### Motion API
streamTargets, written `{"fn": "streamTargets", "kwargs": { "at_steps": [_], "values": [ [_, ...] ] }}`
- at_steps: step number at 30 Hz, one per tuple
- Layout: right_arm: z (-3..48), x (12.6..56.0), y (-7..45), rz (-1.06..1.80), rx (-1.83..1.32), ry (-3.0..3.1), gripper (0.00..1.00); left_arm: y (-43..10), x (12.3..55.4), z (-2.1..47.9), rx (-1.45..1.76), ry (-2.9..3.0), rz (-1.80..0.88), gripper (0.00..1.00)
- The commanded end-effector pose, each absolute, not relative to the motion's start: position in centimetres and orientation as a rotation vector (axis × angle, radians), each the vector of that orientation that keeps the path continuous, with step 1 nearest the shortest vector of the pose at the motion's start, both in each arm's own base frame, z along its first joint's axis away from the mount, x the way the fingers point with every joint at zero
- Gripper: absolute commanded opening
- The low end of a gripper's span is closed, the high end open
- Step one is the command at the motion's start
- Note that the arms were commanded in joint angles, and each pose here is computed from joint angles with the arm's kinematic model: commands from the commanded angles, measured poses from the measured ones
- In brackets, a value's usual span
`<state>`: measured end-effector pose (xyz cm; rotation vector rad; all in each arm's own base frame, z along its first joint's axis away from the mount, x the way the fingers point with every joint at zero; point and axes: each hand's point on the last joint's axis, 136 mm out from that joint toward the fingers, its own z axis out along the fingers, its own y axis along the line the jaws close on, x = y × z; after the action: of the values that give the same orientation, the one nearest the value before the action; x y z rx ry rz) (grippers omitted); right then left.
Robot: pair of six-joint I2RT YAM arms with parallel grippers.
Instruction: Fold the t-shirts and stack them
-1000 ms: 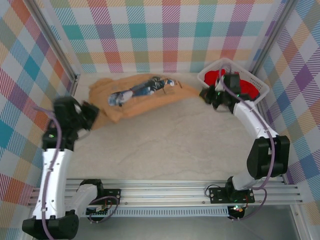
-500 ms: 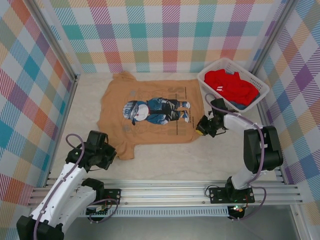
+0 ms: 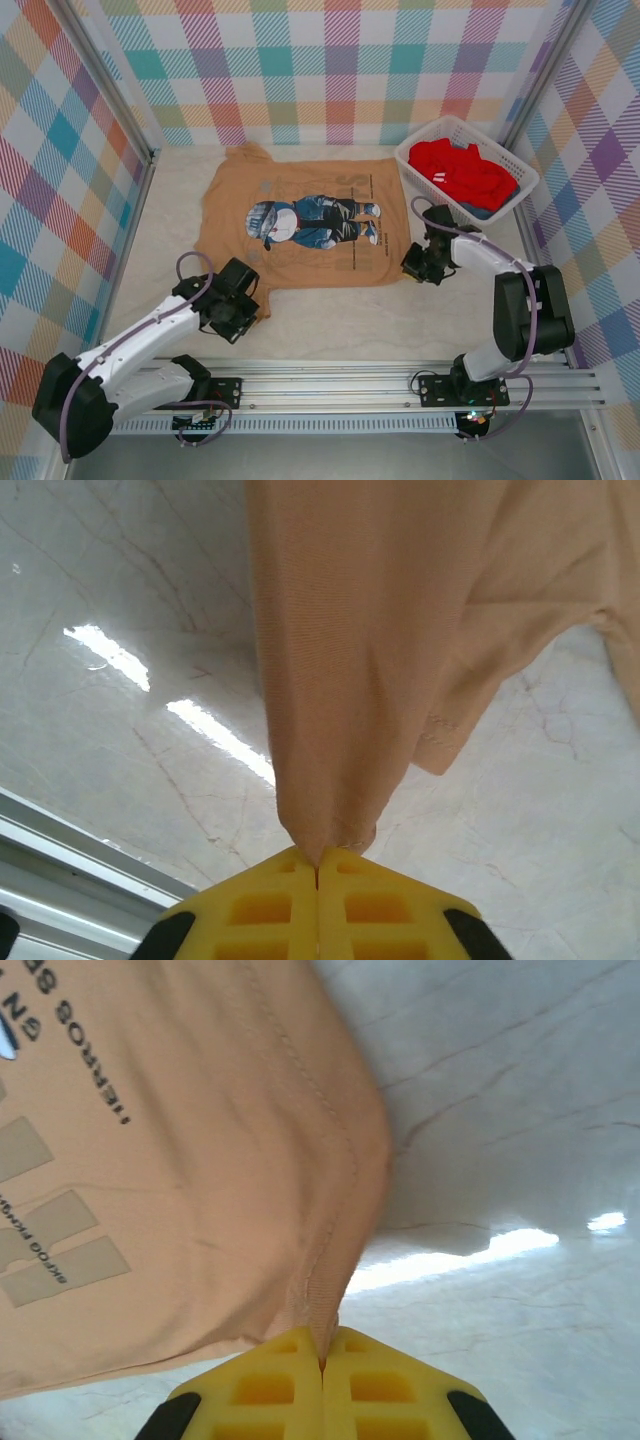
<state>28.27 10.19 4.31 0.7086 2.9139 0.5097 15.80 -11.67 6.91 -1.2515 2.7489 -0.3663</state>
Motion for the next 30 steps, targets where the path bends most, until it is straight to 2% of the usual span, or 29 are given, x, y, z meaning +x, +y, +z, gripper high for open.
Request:
{"fn": "streamTargets", "kwargs": {
  "at_steps": [1,3,4,5,8,11,14,18,20,23,26,30],
  "values": [
    [4.0,27.7,9.3,0.437,0.703,2.948,0.05,-11.3,16.9,9.2,-1.243,2.670,-0.370,0.34],
    [4.5,27.9,9.1,0.422,0.708,2.934,0.18,-11.2,17.8,11.5,-1.195,2.610,-0.419,0.64],
    [4.8,28.0,9.0,0.414,0.705,2.922,0.24,-10.9,18.3,12.9,-1.163,2.587,-0.418,0.72],
    [5.4,28.1,8.9,0.405,0.705,2.908,0.31,-10.4,18.8,14.5,-1.126,2.566,-0.398,0.77],
    [7.6,28.6,8.2,0.372,0.707,2.850,0.40,-9.2,20.4,17.6,-1.109,2.558,-0.354,0.77],
    [9.9,29.2,7.9,0.385,0.717,2.766,0.44,-7.4,24.4,19.4,-1.190,2.497,-0.387,0.70],
    [11.9,30.5,8.8,0.495,0.684,2.664,0.43,-5.3,31.6,20.2,-1.259,2.371,-0.435,0.55],
    [15.3,33.1,11.6,0.738,0.561,2.502,0.39,-2.5,43.5,18.0,-1.311,2.223,-0.408,0.14],
    [17.1,34.4,13.0,0.859,0.485,2.418,0.39,-1.3,48.4,16.0,-1.347,2.178,-0.380,0.02],
    [19.6,36.4,15.3,1.011,0.376,2.291,0.39,-0.2,55.2,12.8,-1.384,2.126,-0.405,0.00],
    [20.6,38.5,16.5,1.082,0.351,2.196,0.39,0.7,59.9,9.1,-1.406,2.112,-0.395,0.00],
    [20.4,40.7,17.1,1.125,0.421,2.165,0.38,1.5,62.0,3.5,-1.494,2.175,-0.352,0.00]
  ]
}}
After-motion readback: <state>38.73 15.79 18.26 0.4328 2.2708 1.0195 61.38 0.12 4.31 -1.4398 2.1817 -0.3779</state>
